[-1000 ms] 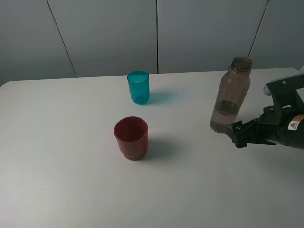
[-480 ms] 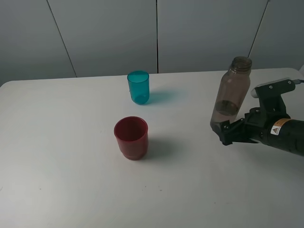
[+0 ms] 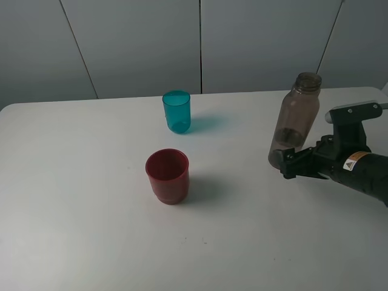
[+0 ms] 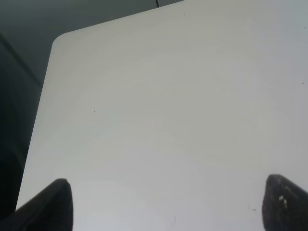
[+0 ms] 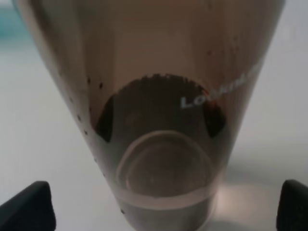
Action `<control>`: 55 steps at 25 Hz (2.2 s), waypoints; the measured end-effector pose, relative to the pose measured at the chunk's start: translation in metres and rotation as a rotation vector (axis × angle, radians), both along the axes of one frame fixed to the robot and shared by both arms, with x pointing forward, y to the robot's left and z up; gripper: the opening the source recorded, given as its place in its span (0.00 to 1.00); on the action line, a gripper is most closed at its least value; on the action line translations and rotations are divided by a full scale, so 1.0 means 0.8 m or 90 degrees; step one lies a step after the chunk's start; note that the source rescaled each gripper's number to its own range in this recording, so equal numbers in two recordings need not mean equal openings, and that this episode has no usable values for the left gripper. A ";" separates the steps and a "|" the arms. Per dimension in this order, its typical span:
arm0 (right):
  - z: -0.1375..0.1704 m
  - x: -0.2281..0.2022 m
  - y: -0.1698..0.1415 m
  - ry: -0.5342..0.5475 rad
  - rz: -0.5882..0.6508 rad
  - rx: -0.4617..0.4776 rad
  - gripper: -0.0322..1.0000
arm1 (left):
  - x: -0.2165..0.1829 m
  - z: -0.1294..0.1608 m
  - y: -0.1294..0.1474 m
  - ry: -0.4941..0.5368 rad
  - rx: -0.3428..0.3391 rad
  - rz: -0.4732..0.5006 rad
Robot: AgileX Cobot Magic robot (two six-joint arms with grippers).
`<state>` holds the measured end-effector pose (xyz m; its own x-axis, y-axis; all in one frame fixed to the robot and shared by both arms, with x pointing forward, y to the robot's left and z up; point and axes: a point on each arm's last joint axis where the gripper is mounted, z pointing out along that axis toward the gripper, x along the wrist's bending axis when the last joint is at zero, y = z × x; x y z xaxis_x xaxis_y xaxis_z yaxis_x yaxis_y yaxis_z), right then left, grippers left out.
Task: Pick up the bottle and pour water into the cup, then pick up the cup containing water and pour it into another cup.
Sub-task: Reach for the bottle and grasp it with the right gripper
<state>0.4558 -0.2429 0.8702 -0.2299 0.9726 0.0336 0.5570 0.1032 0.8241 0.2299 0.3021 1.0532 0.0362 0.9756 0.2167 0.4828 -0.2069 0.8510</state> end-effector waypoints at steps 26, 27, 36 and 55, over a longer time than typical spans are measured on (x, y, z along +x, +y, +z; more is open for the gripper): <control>-0.017 0.029 0.006 -0.084 -0.012 0.021 1.00 | 0.000 0.000 0.000 0.000 0.000 0.000; -0.017 0.030 0.005 -0.086 -0.015 0.021 1.00 | 0.000 0.000 0.000 0.000 0.000 0.000; -0.029 0.031 0.005 -0.093 -0.022 0.034 1.00 | 0.000 0.000 0.000 0.000 0.000 0.000; -0.028 0.045 0.009 -0.128 -0.024 0.048 1.00 | 0.000 0.000 0.000 0.000 0.000 0.000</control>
<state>0.4918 -0.2358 0.8479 -0.2028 0.9771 0.0639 0.3828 0.0190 0.9236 0.2299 0.3021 1.0532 0.0362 0.9756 0.2167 0.4828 -0.2069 0.8510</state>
